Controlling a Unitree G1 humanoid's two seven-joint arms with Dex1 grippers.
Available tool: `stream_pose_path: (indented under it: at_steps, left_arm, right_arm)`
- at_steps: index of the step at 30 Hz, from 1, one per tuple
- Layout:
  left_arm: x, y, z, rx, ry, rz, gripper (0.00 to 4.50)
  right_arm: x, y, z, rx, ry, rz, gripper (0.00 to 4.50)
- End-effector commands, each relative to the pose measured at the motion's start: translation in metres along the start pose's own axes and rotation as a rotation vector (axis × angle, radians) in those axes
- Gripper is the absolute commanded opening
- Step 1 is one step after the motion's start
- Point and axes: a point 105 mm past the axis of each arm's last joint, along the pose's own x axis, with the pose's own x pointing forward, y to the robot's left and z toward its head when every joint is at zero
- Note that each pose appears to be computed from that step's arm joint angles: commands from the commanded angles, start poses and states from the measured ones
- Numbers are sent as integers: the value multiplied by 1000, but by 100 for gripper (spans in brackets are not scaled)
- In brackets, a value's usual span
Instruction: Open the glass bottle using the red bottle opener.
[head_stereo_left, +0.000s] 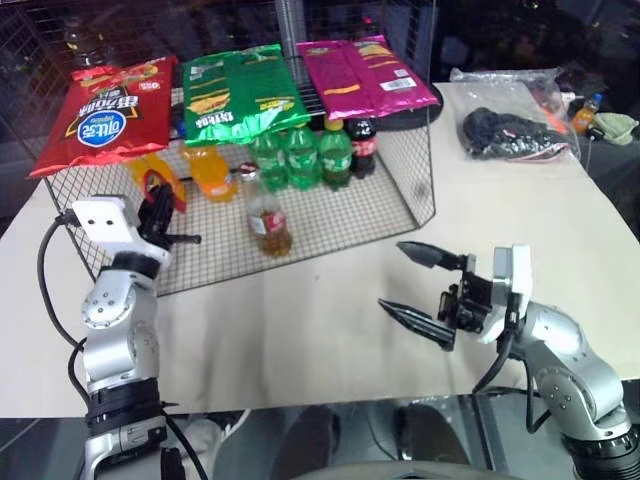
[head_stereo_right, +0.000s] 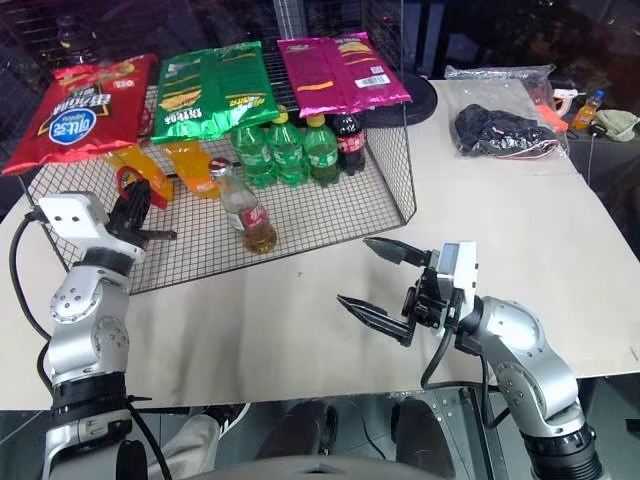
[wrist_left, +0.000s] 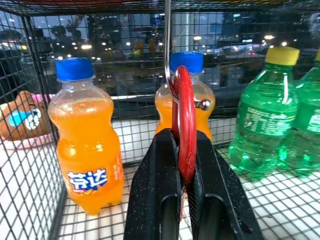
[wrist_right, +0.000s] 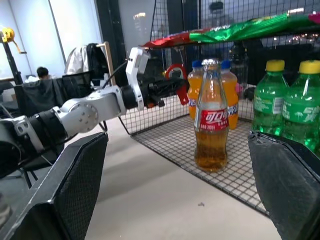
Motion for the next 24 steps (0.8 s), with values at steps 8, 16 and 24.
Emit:
stream_pose_path:
  at_steps: [8,16,24]
  left_arm:
    - [-2,-9,39,-196,-140,-45,5]
    - [-6,0,46,-299,-172,33,5]
    - [-20,-29,36,-411,-96,-126,5]
  right_arm:
    - [5,4,13,-25,-46,30,450]
    - [5,3,10,-25,-35,33,450]
    - [5,2,7,-18,-31,30,450]
